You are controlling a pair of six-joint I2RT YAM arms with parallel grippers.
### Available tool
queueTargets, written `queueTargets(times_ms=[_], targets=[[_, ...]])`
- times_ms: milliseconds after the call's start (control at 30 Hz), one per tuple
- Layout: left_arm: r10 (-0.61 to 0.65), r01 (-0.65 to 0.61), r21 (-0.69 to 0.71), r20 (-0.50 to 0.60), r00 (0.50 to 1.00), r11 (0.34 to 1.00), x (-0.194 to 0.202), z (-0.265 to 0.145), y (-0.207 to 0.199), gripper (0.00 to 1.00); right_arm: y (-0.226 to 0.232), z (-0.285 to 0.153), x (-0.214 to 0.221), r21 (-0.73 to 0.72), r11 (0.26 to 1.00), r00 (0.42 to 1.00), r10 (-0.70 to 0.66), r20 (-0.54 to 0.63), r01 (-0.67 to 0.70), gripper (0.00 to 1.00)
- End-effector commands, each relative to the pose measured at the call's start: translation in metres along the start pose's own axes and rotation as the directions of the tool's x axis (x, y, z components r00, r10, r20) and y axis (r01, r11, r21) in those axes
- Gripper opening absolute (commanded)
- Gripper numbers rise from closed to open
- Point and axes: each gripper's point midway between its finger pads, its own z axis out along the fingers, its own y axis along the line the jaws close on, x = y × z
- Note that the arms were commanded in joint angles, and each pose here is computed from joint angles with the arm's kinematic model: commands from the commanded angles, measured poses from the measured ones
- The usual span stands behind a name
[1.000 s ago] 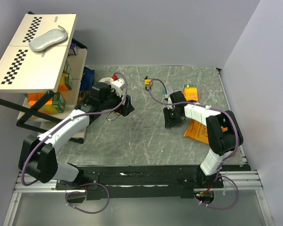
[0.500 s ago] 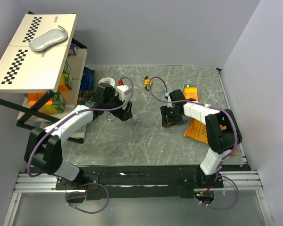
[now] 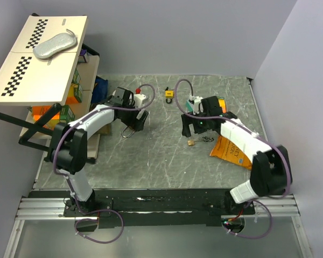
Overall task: Lock with the key
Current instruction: Pick up the lock from the center of the board.
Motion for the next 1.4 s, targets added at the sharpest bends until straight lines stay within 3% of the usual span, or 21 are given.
queueTargets(times_ms=[0,133,233,467,667,867,900,1100,1200,1367], targets=[[0.010,-0.012,-0.052,-0.034,0.999,0.999,-0.001,0.007,0.027,0.96,0.022,-0.043,-0.043,-0.059,0.983,0.958,-0.154,0.243,0.173,0.99],[0.056,-0.060,-0.087,-0.050,0.997,0.994,0.005,0.020,0.042,0.96,0.033,-0.071,-0.056,-0.056,0.967,0.902,-0.209,0.377,0.248,0.99],[0.076,-0.083,-0.104,-0.067,0.995,0.991,0.014,0.030,0.052,0.96,0.035,-0.076,-0.055,-0.048,0.965,0.886,-0.218,0.409,0.259,0.99],[0.065,-0.070,-0.048,-0.101,0.993,0.996,0.024,0.050,0.052,0.96,0.050,-0.086,-0.045,-0.117,0.937,0.875,-0.257,0.411,0.330,0.99],[0.037,-0.039,-0.016,-0.125,0.991,0.999,0.038,0.064,0.047,0.99,0.056,-0.089,-0.047,-0.156,0.939,0.890,-0.224,0.398,0.306,0.99],[0.010,-0.008,0.018,-0.158,0.987,1.000,0.048,0.071,0.040,0.81,0.061,-0.089,-0.048,-0.191,0.933,0.895,-0.212,0.393,0.305,0.99],[0.007,-0.005,0.011,-0.161,0.987,1.000,0.049,0.071,0.042,0.70,0.061,-0.088,-0.047,-0.195,0.934,0.898,-0.208,0.387,0.300,0.99],[0.011,-0.006,0.025,-0.191,0.982,1.000,0.059,0.068,0.035,0.36,0.063,-0.085,-0.048,-0.227,0.936,0.918,-0.176,0.355,0.268,0.99],[0.067,-0.056,0.081,-0.133,0.989,0.995,0.045,0.056,0.018,0.22,0.065,-0.077,-0.047,-0.268,0.943,0.945,-0.112,0.308,0.199,0.99],[0.247,-0.251,0.118,0.051,0.968,0.961,0.008,0.029,-0.018,0.06,0.080,-0.065,-0.042,-0.401,0.909,0.974,-0.023,0.224,0.113,0.99]])
